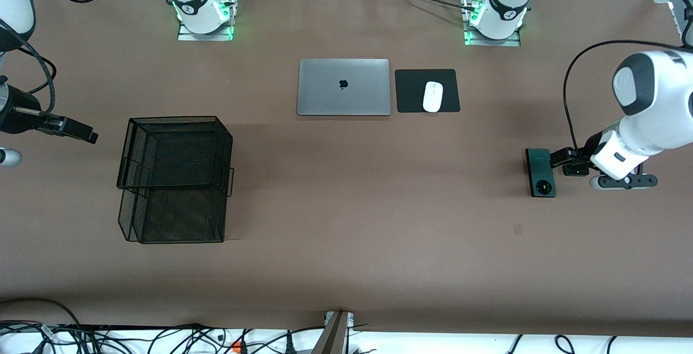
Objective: Place phones with both arms
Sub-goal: 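Move the left gripper down over the green phone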
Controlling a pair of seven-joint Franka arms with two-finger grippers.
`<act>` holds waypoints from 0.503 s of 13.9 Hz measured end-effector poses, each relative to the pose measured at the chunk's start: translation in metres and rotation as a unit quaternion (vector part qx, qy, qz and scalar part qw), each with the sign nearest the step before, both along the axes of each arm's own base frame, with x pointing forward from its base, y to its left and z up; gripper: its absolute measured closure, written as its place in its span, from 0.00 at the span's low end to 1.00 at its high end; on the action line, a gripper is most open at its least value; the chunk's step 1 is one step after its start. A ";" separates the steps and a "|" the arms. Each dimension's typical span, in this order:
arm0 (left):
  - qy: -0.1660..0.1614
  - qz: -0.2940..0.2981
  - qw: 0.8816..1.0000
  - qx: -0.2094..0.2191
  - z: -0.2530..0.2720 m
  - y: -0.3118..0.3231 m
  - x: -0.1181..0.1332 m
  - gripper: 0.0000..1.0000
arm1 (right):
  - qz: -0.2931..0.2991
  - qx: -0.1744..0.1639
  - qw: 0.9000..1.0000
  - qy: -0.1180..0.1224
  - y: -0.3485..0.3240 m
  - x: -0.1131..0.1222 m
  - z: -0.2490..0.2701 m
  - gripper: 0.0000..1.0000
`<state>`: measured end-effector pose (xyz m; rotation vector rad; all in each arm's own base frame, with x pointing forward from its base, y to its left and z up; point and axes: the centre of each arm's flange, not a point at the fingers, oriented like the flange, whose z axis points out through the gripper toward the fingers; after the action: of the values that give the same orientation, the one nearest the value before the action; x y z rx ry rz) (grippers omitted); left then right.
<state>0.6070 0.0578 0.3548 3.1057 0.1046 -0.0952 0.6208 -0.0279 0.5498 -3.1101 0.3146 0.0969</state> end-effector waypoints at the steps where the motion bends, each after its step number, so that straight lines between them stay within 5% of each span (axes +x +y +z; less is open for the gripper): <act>1: 0.005 0.011 1.000 0.000 -0.006 0.005 0.000 0.00 | 0.000 0.000 1.000 0.000 0.000 0.000 0.000 0.00; 7: 0.022 0.077 0.997 0.004 -0.026 -0.008 0.002 0.00 | 0.000 0.000 1.000 0.000 0.000 0.000 0.000 0.00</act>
<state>0.6088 0.0500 0.3290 3.0908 0.3447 -0.1598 0.6209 -0.0280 0.5496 -3.1100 0.3147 0.0972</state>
